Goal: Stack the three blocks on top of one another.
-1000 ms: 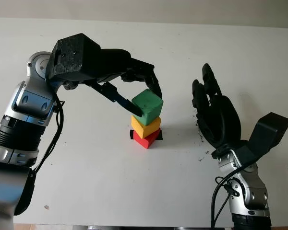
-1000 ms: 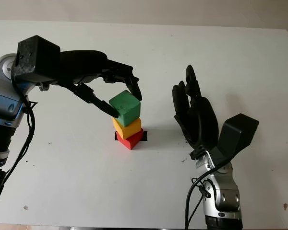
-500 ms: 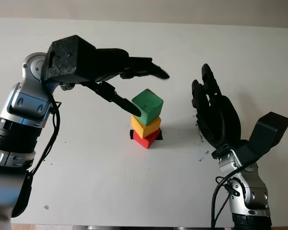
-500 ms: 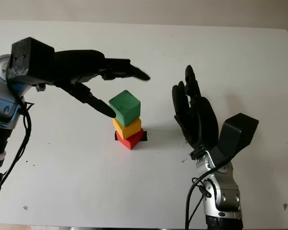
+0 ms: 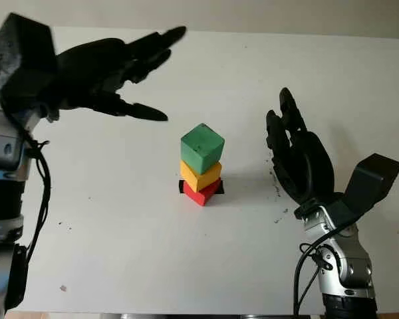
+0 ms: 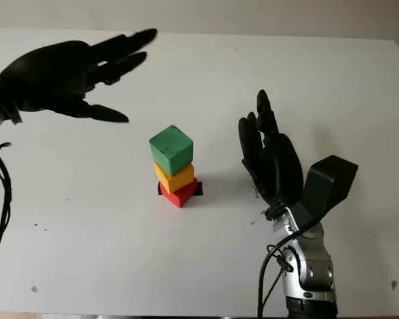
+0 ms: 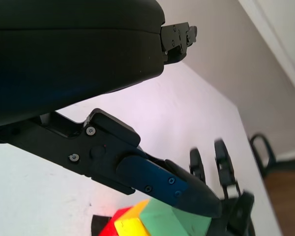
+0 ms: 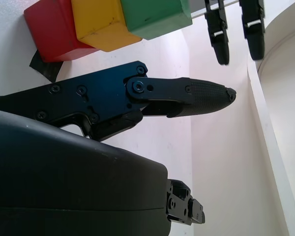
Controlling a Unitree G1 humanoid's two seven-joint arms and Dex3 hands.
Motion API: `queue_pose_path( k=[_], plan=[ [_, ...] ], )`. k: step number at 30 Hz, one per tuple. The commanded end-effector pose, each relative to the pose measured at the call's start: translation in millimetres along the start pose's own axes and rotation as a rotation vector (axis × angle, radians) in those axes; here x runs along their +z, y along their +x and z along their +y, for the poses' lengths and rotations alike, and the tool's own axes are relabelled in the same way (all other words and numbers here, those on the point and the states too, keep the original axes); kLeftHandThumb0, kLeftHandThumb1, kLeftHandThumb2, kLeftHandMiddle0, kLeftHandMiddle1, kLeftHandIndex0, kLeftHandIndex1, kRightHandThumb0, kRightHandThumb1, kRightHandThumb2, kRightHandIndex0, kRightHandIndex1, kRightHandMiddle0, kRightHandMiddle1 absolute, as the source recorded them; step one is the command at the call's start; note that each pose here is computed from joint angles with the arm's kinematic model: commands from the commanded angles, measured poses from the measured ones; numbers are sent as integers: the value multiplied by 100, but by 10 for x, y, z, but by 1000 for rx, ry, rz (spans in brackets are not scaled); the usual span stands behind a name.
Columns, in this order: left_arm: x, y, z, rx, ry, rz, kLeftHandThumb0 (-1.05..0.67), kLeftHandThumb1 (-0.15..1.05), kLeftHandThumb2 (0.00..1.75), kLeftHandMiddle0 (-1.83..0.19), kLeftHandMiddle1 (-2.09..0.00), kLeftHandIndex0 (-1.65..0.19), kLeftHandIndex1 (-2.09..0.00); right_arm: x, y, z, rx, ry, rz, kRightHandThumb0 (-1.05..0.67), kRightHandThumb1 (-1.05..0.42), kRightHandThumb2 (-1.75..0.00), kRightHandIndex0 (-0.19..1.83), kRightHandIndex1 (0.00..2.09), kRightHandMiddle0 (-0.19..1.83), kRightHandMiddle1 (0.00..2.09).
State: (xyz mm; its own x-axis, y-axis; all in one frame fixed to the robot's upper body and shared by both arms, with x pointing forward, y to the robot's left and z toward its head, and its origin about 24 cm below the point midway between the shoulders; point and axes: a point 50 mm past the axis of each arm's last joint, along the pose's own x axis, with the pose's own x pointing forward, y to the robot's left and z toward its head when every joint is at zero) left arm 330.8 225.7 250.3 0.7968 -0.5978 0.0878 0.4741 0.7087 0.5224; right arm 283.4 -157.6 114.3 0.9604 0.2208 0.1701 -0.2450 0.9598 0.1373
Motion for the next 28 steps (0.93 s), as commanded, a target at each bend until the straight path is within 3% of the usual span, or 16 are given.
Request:
queue_pose_path(
  k=[1, 3, 5, 8, 14, 18, 28],
  plan=[
    [-91, -128, -16, 100, -90, -27, -93, 104, 23, 19, 0, 19, 0, 23, 14, -15, 0, -16, -18, -70, -105, -41, -19, 0, -19, 0],
    [-215, -249, -93, 209, -185, -67, -88, 104, 50, 19, 0, 19, 0, 19, 21, -23, -3, -21, -18, -69, -105, -42, -19, 0, -19, 0],
    [-328, -352, -190, 292, -237, -105, -84, 105, 60, 19, 0, 19, 0, 15, 26, -34, -8, -21, -17, -69, -105, -43, -19, 0, -19, 0],
    [-511, -441, -380, 402, -292, -135, -79, 105, 61, 19, 0, 19, 0, 4, 43, -45, -18, -15, -20, -68, -105, -44, -19, 0, -19, 0],
    [-738, -524, -742, 507, -325, -120, -76, 105, 65, 19, 0, 19, 0, -32, 81, -66, -32, -39, -9, -67, -105, -45, -19, 0, -19, 0],
    [-800, -538, -909, 513, -367, -146, -75, 105, 67, 19, 0, 19, 0, -52, 94, -73, -36, -84, -3, -68, -105, -49, -19, 0, -19, 0],
    [-877, -508, -1168, 561, -425, -128, -77, 105, 67, 19, 0, 19, 0, -83, 63, -78, -53, -80, 5, -69, -105, -57, -19, 0, -19, 0]
  ],
)
